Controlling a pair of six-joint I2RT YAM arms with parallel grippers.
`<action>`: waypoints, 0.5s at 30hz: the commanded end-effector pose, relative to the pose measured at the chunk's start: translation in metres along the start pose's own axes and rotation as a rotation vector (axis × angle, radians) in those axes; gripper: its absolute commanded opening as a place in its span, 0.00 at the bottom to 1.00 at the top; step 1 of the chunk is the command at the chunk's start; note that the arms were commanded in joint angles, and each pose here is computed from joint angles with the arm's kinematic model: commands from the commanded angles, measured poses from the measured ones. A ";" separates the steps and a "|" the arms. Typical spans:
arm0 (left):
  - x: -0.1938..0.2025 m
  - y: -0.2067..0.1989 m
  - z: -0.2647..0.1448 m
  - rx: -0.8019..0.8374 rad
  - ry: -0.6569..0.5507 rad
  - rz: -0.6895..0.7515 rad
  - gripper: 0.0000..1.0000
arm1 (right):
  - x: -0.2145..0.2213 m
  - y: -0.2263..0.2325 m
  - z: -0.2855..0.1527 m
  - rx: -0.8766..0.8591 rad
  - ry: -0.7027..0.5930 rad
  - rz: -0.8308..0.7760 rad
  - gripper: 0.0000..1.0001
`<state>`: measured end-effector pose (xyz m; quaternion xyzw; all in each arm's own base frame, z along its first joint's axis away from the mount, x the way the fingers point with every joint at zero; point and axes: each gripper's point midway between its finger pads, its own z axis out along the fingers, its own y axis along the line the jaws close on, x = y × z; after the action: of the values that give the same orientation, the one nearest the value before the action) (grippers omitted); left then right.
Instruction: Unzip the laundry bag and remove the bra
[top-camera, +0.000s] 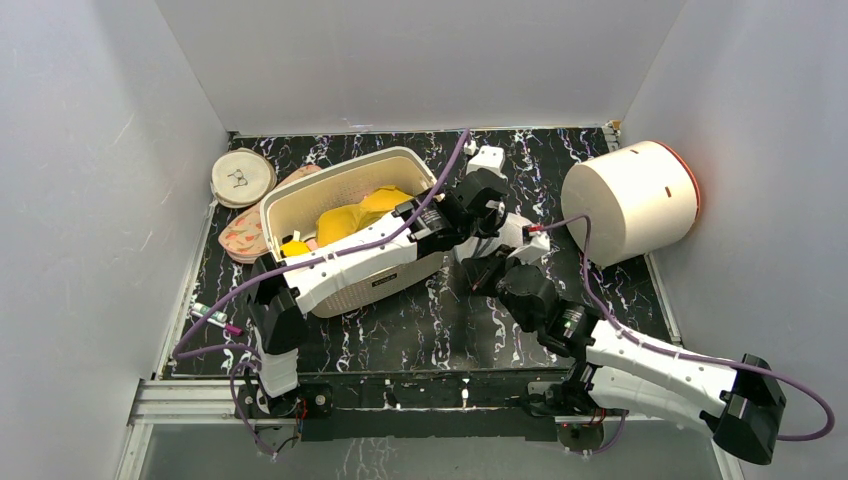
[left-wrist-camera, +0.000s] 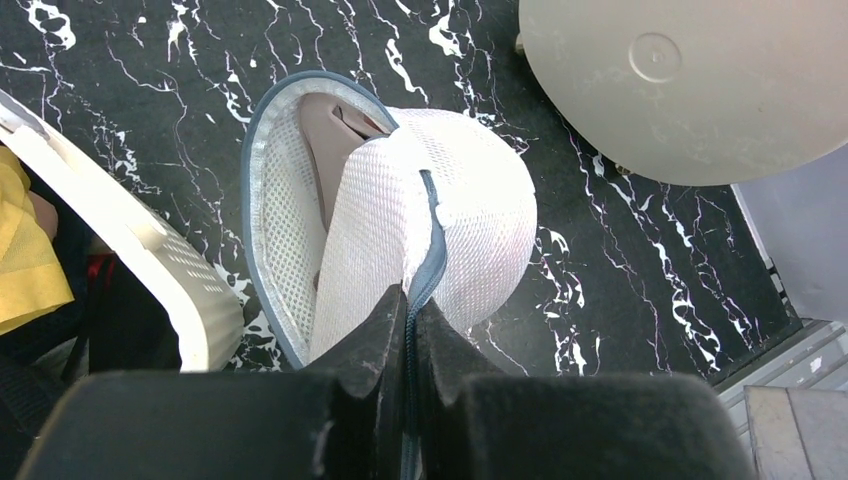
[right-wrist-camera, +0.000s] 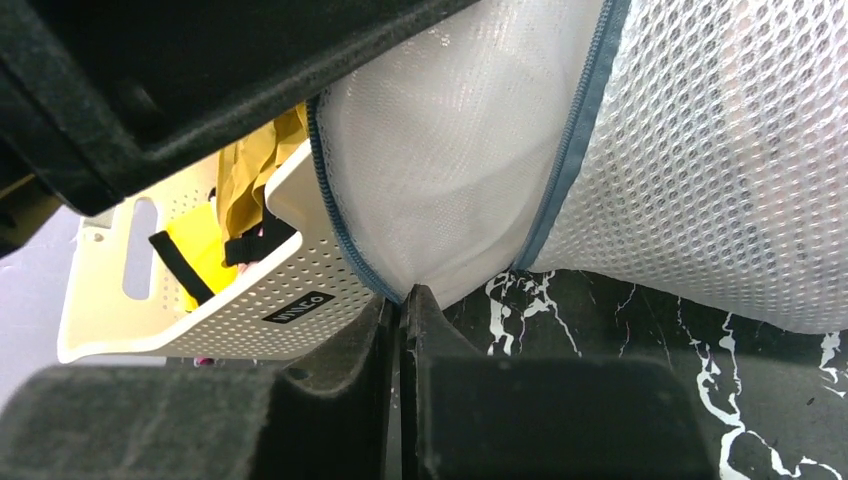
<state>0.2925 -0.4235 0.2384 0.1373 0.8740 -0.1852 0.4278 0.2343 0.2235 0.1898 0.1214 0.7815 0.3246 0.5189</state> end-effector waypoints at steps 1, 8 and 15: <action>-0.022 0.000 -0.029 0.046 -0.060 -0.002 0.12 | -0.040 0.020 -0.006 -0.023 -0.119 0.105 0.00; -0.032 0.008 -0.068 0.171 -0.183 0.125 0.74 | -0.052 0.027 -0.022 -0.039 -0.112 0.245 0.00; -0.002 0.005 -0.130 0.529 -0.490 0.455 0.88 | -0.068 0.029 -0.038 -0.039 -0.127 0.410 0.00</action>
<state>0.2378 -0.3590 0.2673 0.2715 0.7731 -0.2593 0.5112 0.2246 0.2037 0.2291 0.2257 0.7404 0.3876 0.5006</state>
